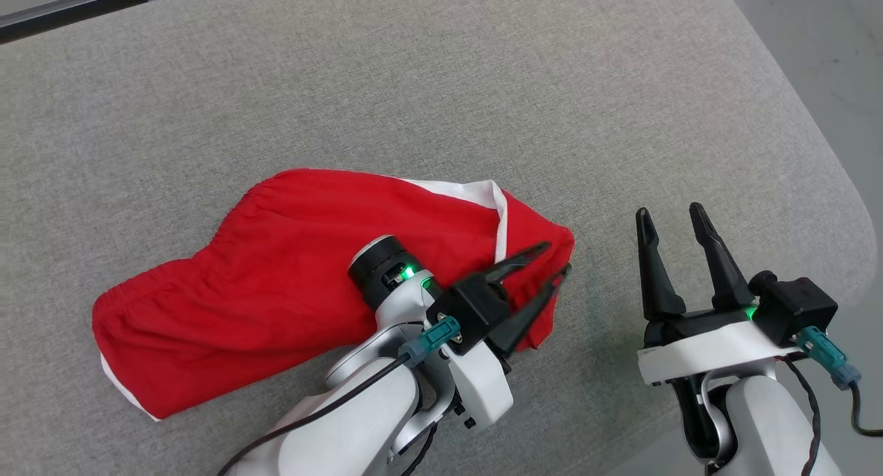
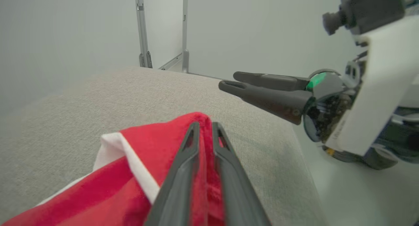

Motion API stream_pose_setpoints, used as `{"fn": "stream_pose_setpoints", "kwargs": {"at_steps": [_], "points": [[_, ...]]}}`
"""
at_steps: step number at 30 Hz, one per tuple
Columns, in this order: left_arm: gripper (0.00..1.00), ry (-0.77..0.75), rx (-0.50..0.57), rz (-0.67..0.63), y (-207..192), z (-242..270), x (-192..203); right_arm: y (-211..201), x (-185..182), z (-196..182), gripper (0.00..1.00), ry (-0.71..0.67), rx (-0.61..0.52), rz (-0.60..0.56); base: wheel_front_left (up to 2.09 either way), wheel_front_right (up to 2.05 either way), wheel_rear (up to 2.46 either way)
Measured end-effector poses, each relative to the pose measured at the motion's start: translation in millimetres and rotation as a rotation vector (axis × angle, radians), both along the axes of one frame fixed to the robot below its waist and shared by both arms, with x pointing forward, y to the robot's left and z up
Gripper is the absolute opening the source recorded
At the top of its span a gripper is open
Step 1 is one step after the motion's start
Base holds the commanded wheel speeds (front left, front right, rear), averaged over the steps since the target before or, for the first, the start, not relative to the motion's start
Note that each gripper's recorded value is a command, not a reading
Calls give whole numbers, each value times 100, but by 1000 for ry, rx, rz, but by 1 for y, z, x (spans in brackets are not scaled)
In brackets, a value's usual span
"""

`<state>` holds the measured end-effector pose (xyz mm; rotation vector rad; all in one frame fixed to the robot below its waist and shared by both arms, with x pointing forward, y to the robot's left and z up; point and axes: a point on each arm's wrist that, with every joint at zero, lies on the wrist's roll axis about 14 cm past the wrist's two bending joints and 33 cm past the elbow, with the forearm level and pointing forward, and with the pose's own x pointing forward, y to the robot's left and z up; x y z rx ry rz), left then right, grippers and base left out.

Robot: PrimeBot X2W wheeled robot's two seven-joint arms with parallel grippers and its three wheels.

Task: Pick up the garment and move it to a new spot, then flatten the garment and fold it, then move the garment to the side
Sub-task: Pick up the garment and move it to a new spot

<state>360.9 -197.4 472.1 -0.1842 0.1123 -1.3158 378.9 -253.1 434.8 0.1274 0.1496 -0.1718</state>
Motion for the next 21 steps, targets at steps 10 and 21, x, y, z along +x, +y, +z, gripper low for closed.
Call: {"fn": "stream_pose_setpoints", "kwargs": {"at_steps": [10, 21], "points": [[100, -68, -73, 194, 38, 24, 35, 23, 20, 13, 100, -57, 0, 80, 0, 0, 0], [100, -72, -30, 764, 192, 31, 100, 75, 33, 29, 100, -107, 5, 236, 0, 0, 0]]}}
